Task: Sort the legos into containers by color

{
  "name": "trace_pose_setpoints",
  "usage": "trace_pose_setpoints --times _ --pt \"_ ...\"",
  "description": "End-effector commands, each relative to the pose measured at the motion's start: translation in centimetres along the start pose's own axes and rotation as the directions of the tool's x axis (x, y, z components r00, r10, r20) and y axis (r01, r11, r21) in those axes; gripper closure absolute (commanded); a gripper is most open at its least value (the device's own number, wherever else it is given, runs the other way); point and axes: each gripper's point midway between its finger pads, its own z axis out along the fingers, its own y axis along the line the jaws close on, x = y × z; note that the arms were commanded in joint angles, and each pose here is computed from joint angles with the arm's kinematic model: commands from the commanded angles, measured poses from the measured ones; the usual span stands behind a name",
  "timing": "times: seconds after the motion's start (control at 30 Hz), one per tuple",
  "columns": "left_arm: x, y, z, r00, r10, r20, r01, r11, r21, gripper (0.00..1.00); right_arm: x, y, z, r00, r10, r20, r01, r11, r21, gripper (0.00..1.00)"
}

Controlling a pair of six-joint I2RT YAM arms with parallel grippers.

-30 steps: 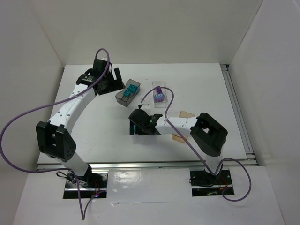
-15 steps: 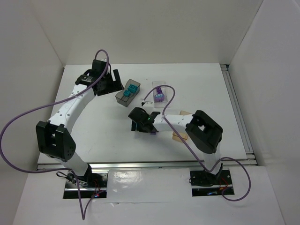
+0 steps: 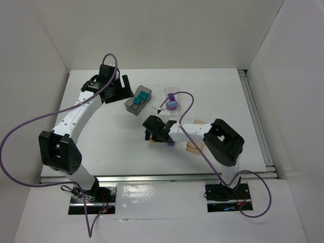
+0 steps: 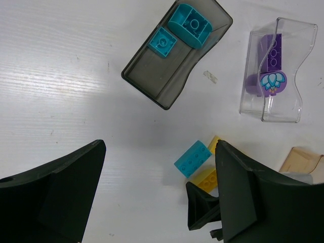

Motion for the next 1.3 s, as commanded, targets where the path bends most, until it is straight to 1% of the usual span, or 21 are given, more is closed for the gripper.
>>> trace_pose_setpoints --times 0.0,0.17,0.2,0.23,0.37,0.4,0.5,0.6,0.63,0.73,0.77,0.8,0.9,0.93,1.0,1.03,1.1,1.13,1.17,1.23,1.27 --pt "-0.4 0.0 -0.3 1.000 0.017 0.020 -0.017 1.000 0.018 0.07 -1.4 0.7 -2.1 0.999 0.021 0.044 -0.018 0.998 -0.067 0.01" --pt "-0.4 0.0 -0.3 1.000 0.017 0.020 -0.017 1.000 0.018 0.07 -0.7 0.7 -2.3 1.000 -0.004 0.028 0.005 0.998 -0.069 0.01" --pt "-0.4 0.0 -0.3 1.000 0.017 0.020 -0.017 1.000 0.018 0.07 -0.8 1.3 -2.6 0.999 -0.006 0.032 0.008 0.997 -0.082 0.03" --pt "-0.4 0.0 -0.3 1.000 0.017 0.020 -0.017 1.000 0.018 0.07 -0.3 0.8 -2.1 1.000 -0.018 0.025 0.019 0.998 -0.056 0.06" --pt "-0.4 0.0 -0.3 1.000 0.017 0.020 -0.017 1.000 0.018 0.07 -0.1 1.3 -1.1 0.999 -0.037 0.015 0.038 0.998 -0.042 0.16" --pt "-0.1 0.1 -0.1 1.000 0.017 0.012 -0.017 1.000 0.014 0.07 -0.1 1.7 -0.5 0.999 -0.039 0.013 0.039 0.998 -0.039 0.20" --pt "-0.1 0.1 -0.1 1.000 0.017 0.012 -0.017 1.000 0.014 0.07 -0.1 1.7 0.5 0.998 -0.056 0.010 0.056 0.998 0.005 0.28" --pt "-0.1 0.1 -0.1 1.000 0.017 0.012 -0.017 1.000 0.014 0.07 -0.3 2.0 0.7 0.997 -0.069 0.025 0.068 0.997 0.026 0.29" --pt "-0.1 0.1 -0.1 1.000 0.017 0.012 -0.017 1.000 0.014 0.07 0.2 1.6 1.0 0.997 -0.080 0.011 0.080 0.996 0.044 0.29" --pt "0.2 0.3 0.0 1.000 0.018 0.004 -0.018 1.000 0.010 0.07 -0.6 1.4 0.5 0.997 -0.072 0.035 0.069 0.996 0.064 0.37" --pt "0.2 0.3 0.0 1.000 0.018 0.004 -0.018 1.000 0.010 0.09 -0.7 1.5 0.1 0.996 -0.079 0.044 0.076 0.995 0.066 0.43" --pt "0.2 0.3 0.0 1.000 0.018 0.004 -0.018 1.000 0.010 0.09 -1.0 1.6 -0.3 0.996 -0.074 0.051 0.071 0.996 0.058 0.54" --pt "0.2 0.3 0.0 1.000 0.018 0.004 -0.018 1.000 0.010 0.09 -2.9 1.1 -3.1 0.992 -0.054 0.112 0.048 0.997 0.055 0.72" --pt "0.2 0.3 0.0 1.000 0.018 0.004 -0.018 1.000 0.010 0.09 -3.3 1.1 -3.8 0.992 -0.046 0.121 0.041 0.998 0.043 0.74" --pt "0.2 0.3 0.0 1.000 0.018 0.004 -0.018 1.000 0.010 0.09 -4.0 0.9 -5.2 0.990 -0.032 0.135 0.029 0.999 0.024 0.76" --pt "0.2 0.3 0.0 1.000 0.018 0.004 -0.018 1.000 0.010 0.09 -4.9 0.6 -6.7 0.987 -0.013 0.161 0.012 1.000 0.004 0.77" --pt "0.2 0.3 0.0 1.000 0.018 0.004 -0.018 1.000 0.010 0.09 -5.4 -0.9 -8.1 0.983 -0.003 0.183 -0.002 1.000 0.029 0.77" --pt "0.2 0.3 0.0 1.000 0.018 0.004 -0.018 1.000 0.010 0.09 -6.3 -1.9 -9.3 0.976 0.019 0.219 -0.027 0.999 0.036 0.77" --pt "0.5 -0.2 0.0 1.000 0.026 0.001 -0.026 1.000 0.017 0.09 -6.5 -2.8 -9.9 0.971 0.044 0.234 -0.058 0.997 0.052 0.77" --pt "1.0 -0.5 0.1 0.999 0.036 -0.011 -0.036 0.999 0.021 0.09 -6.3 -5.5 -11.1 0.968 0.048 0.248 -0.079 0.990 0.117 0.77" --pt "1.3 -0.9 0.0 0.999 0.045 -0.014 -0.044 0.999 0.029 0.09 -6.9 -7.7 -11.8 0.954 0.090 0.286 -0.137 0.979 0.148 0.76"
